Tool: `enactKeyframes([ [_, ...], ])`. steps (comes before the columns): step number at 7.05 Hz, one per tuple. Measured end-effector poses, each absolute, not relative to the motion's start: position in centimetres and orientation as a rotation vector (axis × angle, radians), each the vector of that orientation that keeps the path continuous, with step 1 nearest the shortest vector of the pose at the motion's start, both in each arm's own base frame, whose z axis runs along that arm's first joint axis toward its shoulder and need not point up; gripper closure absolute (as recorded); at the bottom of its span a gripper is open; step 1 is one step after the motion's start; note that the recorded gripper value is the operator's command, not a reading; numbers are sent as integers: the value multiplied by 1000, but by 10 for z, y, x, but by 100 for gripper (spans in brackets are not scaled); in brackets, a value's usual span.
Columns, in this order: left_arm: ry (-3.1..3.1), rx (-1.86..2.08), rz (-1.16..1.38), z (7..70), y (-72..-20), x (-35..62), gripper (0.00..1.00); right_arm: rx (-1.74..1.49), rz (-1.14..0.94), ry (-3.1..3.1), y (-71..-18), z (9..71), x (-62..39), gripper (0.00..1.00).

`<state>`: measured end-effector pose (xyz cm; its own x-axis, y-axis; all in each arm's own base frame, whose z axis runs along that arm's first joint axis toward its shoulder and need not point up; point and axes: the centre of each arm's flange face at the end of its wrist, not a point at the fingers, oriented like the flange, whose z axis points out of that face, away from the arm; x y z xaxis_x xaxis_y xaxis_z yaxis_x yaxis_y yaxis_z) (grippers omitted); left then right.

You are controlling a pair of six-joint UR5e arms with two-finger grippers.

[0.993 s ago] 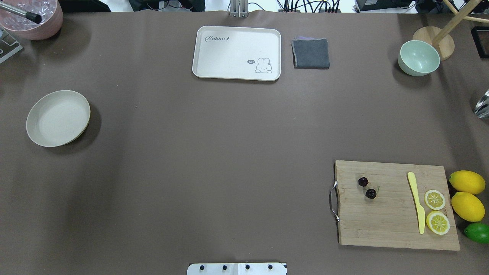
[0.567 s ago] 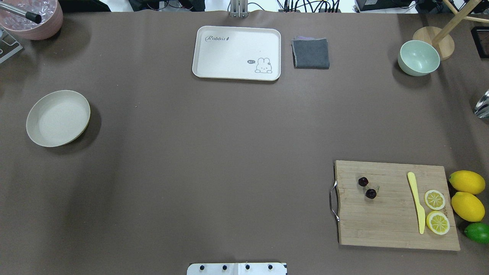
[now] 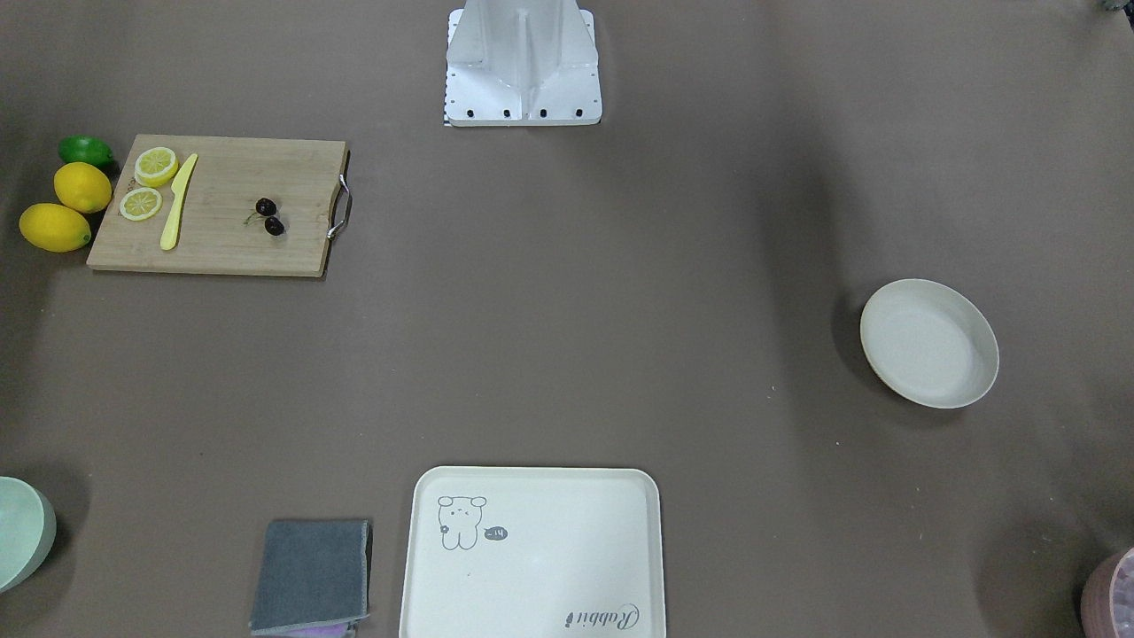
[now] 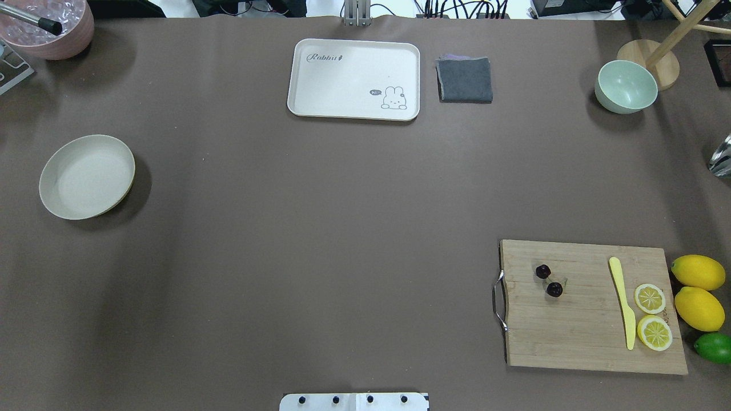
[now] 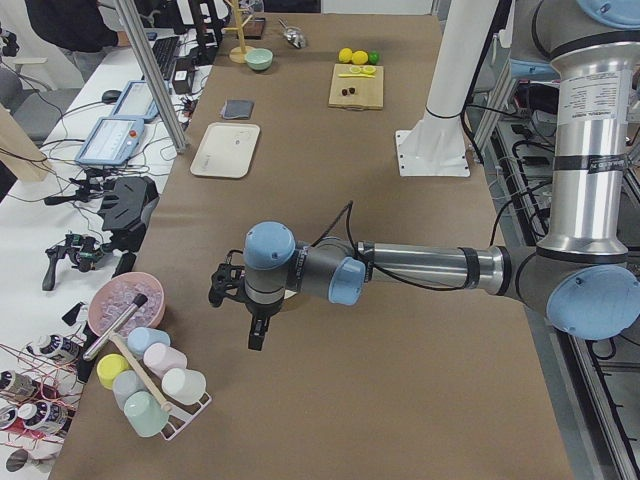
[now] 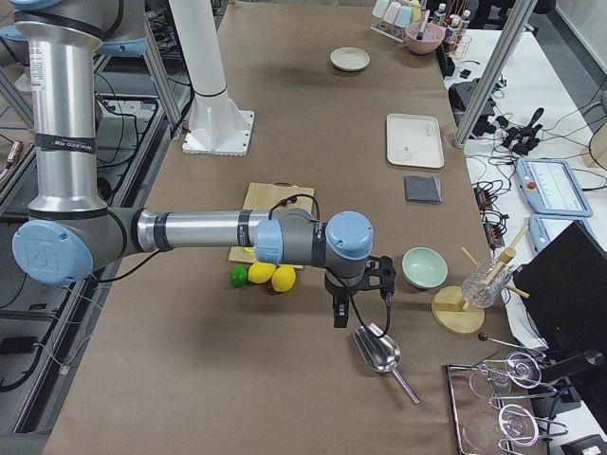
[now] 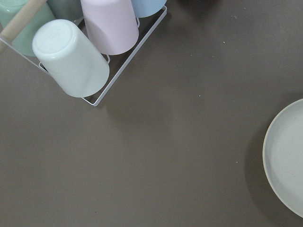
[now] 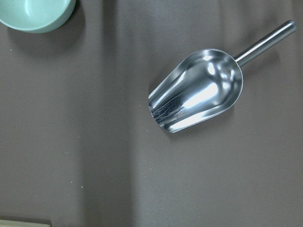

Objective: Place red cherry on plate

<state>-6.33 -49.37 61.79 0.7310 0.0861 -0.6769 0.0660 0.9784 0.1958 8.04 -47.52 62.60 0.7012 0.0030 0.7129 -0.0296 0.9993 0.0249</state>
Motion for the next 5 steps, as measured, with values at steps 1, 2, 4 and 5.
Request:
enactKeyframes([
  [1, 752, 213, 11, 618, -494, -64, 2, 36, 17, -793, -475, 626, 80, 0],
  [2, 752, 212, 10, 619, -493, -64, 2, 36, 17, -793, -475, 626, 80, 0],
  [4, 752, 210, 12, 620, -493, -64, 2, 35, 17, -792, -475, 627, 80, 0],
  [5, 752, 210, 13, 620, -493, -64, 2, 34, 18, -793, -474, 627, 80, 0],
])
